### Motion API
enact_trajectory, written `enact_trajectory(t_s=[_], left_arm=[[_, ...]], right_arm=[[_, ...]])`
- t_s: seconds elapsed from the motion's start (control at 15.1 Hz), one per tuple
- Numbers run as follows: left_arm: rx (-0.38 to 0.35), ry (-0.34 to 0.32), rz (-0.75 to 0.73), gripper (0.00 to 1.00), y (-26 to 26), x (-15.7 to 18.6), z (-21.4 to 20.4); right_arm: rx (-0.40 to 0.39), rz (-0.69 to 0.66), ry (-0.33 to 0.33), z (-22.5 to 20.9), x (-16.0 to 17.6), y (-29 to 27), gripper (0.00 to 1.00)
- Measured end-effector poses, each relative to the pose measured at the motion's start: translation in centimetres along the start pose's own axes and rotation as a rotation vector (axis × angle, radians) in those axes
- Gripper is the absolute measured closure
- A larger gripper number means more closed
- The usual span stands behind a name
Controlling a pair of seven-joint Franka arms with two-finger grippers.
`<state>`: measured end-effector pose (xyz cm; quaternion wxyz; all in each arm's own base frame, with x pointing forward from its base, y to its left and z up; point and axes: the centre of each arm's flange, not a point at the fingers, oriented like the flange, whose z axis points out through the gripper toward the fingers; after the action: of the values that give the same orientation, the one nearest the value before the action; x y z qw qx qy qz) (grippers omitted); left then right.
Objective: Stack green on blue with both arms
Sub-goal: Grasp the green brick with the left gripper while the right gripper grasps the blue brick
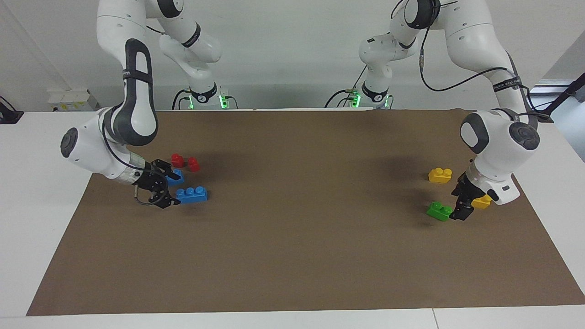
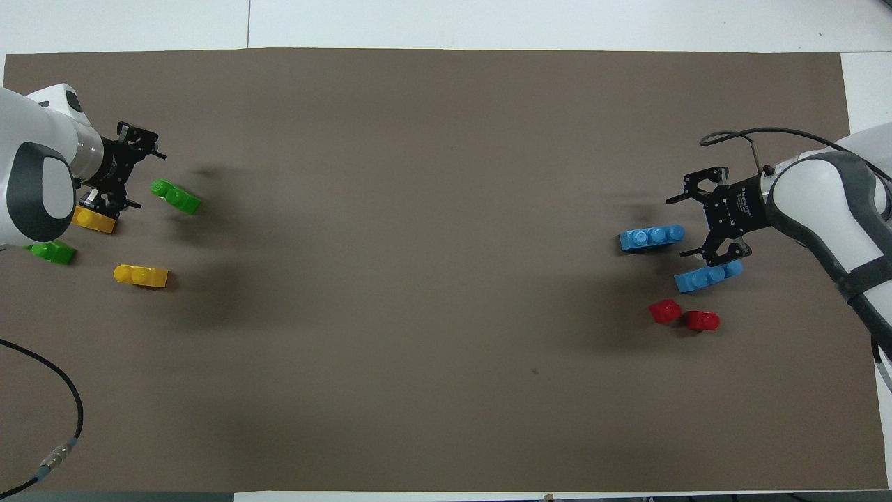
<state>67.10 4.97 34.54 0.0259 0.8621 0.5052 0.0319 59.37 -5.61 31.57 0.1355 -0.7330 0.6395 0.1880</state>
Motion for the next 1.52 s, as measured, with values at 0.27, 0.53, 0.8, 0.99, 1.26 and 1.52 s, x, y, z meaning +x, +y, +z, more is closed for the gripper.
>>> enact_trajectory(t_s=[0.27, 0.53, 0.8, 0.99, 1.26, 1.52], left_arm=[[-0.009, 0.003, -0.006, 0.00, -0.3, 0.2, 2.0], [0.008, -0.012, 0.003, 0.00, -0.6, -0.7, 3.4], [0.017, -0.018, 0.007, 0.00, -0.7, -1.1, 3.8], [0.018, -0.014, 0.010, 0.22, -0.7, -1.1, 3.8], [0.018, -0.012, 0.012, 0.66, -0.7, -1.1, 3.8], [0.011, -0.009, 0.015, 0.66, -0.4, -1.1, 3.3]], right_arm=[[-0.006, 0.001, 0.000, 1.3, 0.5, 0.6, 0.00], [0.009, 0.008, 0.005, 2.2, 1.2, 1.0, 0.00], [0.014, -0.009, 0.015, 3.2, 2.0, 1.3, 0.07], [0.018, -0.021, 0.020, 3.8, 2.4, 1.6, 0.20], [0.032, -0.014, 0.008, 3.8, 2.4, 1.5, 0.49], [0.047, -0.042, 0.004, 2.1, 1.9, 0.5, 0.66]])
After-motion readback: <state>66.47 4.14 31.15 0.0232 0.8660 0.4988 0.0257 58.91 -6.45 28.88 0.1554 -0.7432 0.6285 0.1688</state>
